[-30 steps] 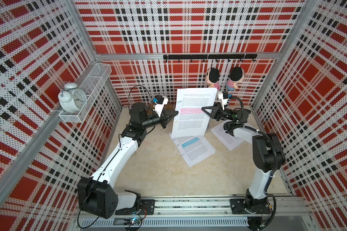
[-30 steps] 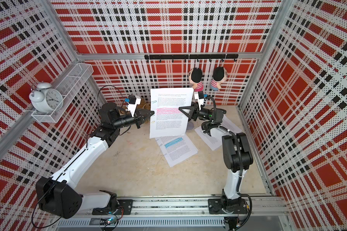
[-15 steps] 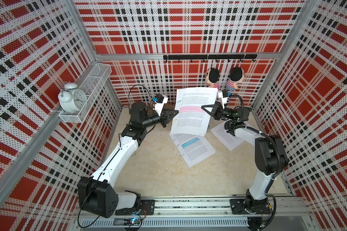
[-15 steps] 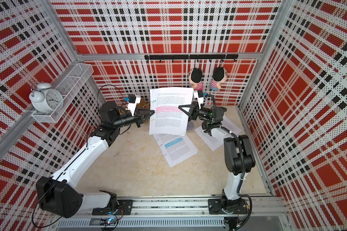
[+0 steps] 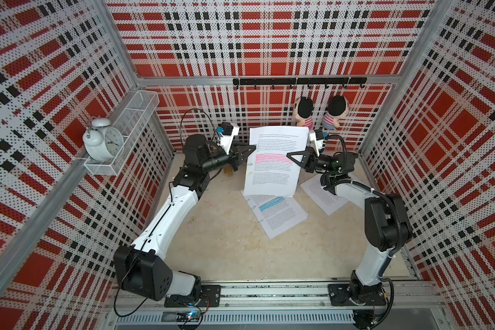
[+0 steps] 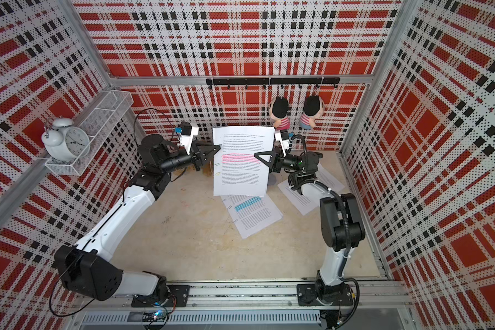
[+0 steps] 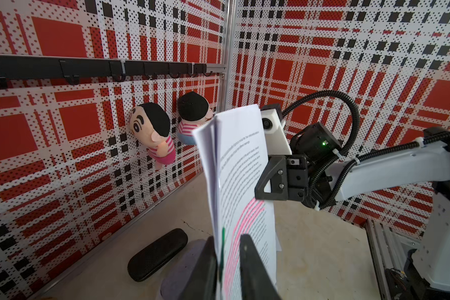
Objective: Unclip the paperclips from the documents
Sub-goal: Remove the paper clip from the document.
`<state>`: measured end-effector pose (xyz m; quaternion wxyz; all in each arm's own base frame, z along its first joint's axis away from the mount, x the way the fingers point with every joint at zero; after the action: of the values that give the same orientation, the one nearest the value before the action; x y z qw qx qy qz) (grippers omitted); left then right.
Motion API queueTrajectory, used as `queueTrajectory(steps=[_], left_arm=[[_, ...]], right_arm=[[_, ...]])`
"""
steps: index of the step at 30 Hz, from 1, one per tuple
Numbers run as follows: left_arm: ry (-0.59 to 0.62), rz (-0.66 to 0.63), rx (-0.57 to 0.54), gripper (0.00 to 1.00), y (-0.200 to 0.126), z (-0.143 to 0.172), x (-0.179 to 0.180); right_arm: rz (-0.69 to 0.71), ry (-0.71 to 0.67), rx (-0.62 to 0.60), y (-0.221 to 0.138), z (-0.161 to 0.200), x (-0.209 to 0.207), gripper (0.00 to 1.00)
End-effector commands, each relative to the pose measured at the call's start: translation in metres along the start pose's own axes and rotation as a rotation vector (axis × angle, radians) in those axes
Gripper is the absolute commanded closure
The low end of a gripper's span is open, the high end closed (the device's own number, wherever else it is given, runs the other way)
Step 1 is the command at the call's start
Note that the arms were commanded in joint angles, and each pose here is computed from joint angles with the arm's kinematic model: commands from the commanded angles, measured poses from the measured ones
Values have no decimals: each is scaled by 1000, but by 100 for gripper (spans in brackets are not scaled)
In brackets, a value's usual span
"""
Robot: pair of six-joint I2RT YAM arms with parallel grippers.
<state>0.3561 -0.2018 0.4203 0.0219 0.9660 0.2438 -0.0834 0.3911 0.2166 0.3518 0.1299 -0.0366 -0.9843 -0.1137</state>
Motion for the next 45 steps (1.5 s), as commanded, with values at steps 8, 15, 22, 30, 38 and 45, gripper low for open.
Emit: queueTrajectory(steps=[8, 15, 22, 30, 38, 45], left_arm=[[-9, -8, 3, 92, -8, 0, 8], [-9, -35, -8, 100, -18, -4, 17], [-31, -52, -12, 100, -28, -2, 23], [-46, -97, -27, 100, -45, 1, 31], [-64, -116, -51, 100, -54, 4, 31], [-70, -133, -61, 100, -62, 5, 32]], right_arm=[[-13, -44, -2, -1, -12, 11, 100], [20, -25, 0, -6, -5, -1, 100], [141, -14, 17, -17, -1, -19, 100], [201, 21, 2, -36, 1, -29, 100], [230, 39, -15, -41, 1, -31, 100], [241, 51, -29, -49, 1, -31, 100]])
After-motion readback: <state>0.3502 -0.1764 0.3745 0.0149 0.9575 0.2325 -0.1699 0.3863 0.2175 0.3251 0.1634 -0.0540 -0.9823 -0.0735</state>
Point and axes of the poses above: each gripper's point midway between its finger pads, its own y axis out along the fingers, its own x axis along the line the jaws close on, z = x × y, the point moved 3 cm from there along -y, back along the fingers, and after that the axes turned 5 degrees about -y, right-handed, at the moved point
